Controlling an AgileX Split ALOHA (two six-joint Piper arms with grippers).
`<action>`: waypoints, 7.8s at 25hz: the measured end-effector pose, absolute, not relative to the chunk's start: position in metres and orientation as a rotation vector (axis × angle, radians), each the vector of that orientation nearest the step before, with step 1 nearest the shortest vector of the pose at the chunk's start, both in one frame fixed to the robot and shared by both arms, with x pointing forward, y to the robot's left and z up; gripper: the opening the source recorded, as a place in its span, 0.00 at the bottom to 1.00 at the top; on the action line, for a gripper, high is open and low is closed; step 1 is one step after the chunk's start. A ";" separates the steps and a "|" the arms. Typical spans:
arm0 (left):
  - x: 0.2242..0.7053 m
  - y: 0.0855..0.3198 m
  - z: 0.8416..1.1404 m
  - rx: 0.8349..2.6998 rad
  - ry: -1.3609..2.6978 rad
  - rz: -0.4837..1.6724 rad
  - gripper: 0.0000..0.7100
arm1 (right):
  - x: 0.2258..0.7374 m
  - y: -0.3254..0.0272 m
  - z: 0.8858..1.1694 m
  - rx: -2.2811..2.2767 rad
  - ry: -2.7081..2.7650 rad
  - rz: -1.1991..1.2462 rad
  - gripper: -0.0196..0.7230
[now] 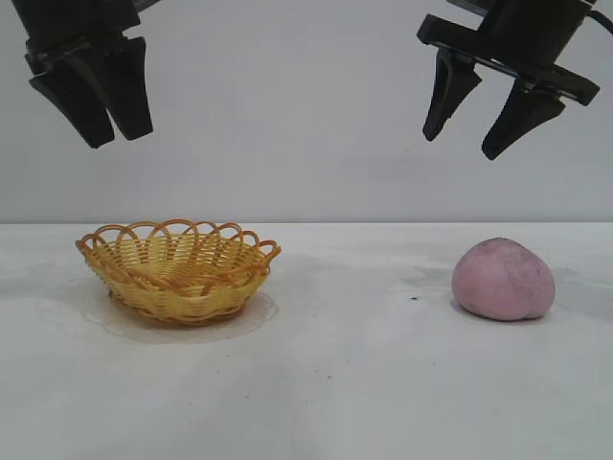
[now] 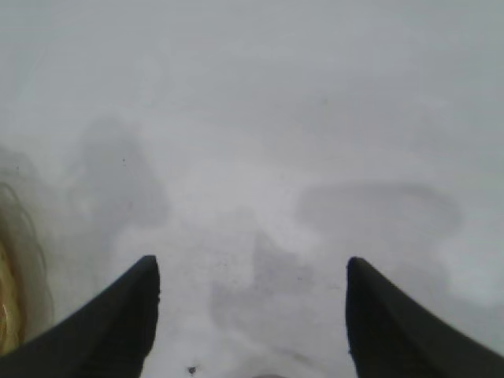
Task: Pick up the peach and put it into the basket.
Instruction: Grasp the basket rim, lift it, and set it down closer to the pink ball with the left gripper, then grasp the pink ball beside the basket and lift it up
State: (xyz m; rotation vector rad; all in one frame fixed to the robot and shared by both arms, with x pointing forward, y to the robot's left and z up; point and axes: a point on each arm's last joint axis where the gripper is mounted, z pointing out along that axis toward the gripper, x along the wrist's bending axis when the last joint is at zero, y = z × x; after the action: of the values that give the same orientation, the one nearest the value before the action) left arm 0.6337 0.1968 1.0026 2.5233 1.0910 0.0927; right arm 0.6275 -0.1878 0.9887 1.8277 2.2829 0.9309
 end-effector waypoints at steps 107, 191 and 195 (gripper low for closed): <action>0.612 0.216 1.013 2.448 1.832 0.101 0.73 | 0.623 -0.181 0.988 1.761 2.368 0.913 0.59; 0.230 0.294 1.045 1.669 1.485 0.910 0.73 | 0.570 -0.159 1.000 1.626 2.672 0.321 0.52; 0.230 0.294 1.045 1.669 1.485 0.910 0.73 | 0.571 -0.150 0.982 1.690 2.665 0.240 0.52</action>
State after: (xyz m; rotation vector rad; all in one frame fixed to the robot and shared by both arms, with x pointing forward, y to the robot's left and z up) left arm 0.2296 0.2941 1.0448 1.6693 1.4854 0.9098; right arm 0.5708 -0.1499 0.9819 1.6905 2.6654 0.2401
